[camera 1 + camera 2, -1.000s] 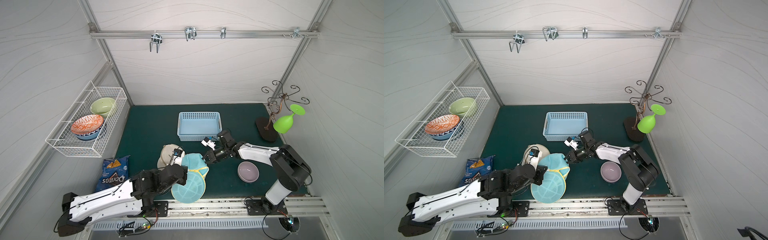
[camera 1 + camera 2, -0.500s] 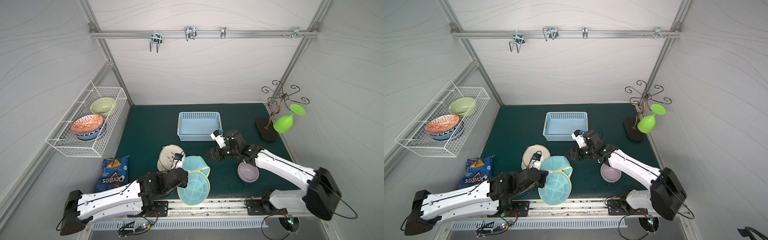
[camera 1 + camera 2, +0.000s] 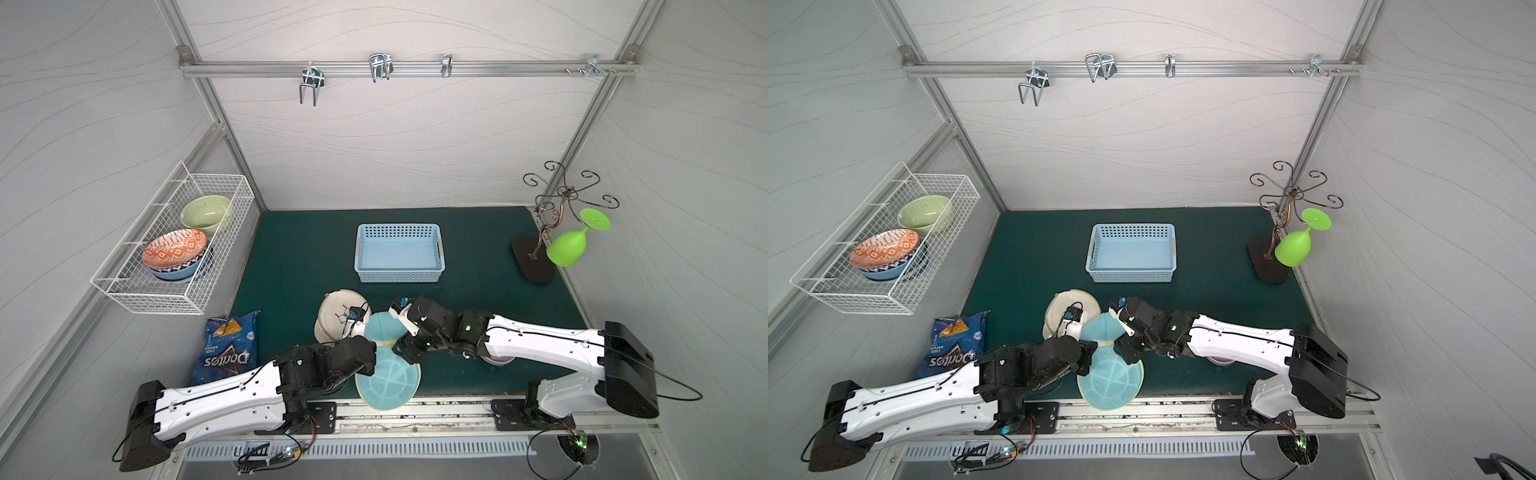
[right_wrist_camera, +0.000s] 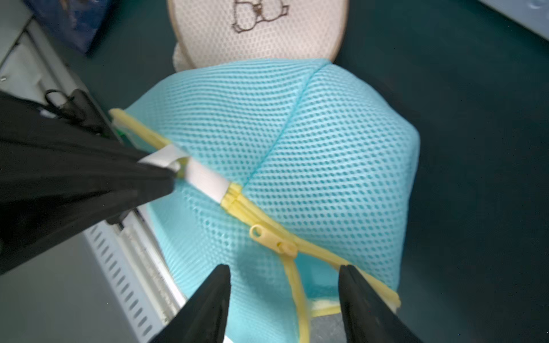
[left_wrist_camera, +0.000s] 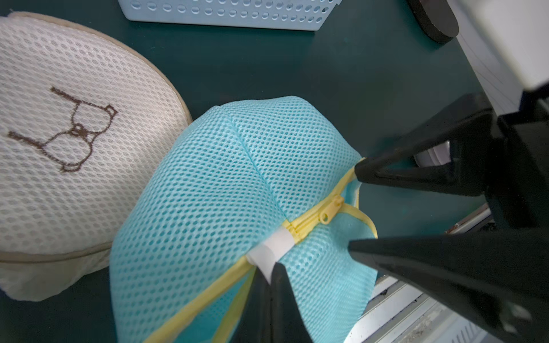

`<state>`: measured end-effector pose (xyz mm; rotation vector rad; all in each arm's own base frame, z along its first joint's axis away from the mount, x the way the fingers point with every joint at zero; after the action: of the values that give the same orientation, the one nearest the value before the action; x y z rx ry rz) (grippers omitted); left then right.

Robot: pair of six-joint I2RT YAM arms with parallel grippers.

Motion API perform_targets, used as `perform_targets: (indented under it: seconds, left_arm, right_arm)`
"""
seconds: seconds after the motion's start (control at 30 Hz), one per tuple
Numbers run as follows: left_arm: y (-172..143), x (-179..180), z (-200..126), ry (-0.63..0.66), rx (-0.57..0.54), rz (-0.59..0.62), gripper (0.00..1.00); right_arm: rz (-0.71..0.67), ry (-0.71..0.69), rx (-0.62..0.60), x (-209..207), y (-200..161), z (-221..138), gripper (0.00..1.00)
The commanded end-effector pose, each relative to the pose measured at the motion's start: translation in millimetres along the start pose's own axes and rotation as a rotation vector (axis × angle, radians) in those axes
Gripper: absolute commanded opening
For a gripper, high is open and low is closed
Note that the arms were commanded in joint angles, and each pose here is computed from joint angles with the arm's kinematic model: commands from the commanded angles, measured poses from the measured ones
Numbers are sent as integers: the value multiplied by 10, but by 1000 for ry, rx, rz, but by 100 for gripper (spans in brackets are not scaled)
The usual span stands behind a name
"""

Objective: Turn the laundry bag inside out
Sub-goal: Zip the zipper on the laundry bag.

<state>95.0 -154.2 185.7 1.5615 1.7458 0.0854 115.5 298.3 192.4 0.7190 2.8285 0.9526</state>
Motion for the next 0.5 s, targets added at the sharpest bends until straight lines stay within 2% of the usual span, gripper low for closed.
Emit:
perform_targets:
  seconds: [0.0, 0.17, 0.47]
  left_arm:
    - [58, -81, -36, -50, -27, -25, 0]
    - [76, -98, -55, -64, -33, -34, 0]
    - [87, -99, -73, -70, -40, -39, 0]
  right_arm:
    - [-25, -163, -6, -24, 148, -21, 62]
    - [-64, -186, -25, 80, 220, -22, 64]
    - [-130, -240, 89, 172, 140, 166, 62]
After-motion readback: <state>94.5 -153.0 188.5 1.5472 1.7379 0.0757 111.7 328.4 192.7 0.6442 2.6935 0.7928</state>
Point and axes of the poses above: each gripper's point midway between its finger pads, its own z axis out along the fingers, its own x axis along the line the jaws close on, y = z × x, the point moved 9 cm from there along -z, back along the fingers, and after that the axes turned 15 degrees about -z, right-handed, at the moved point
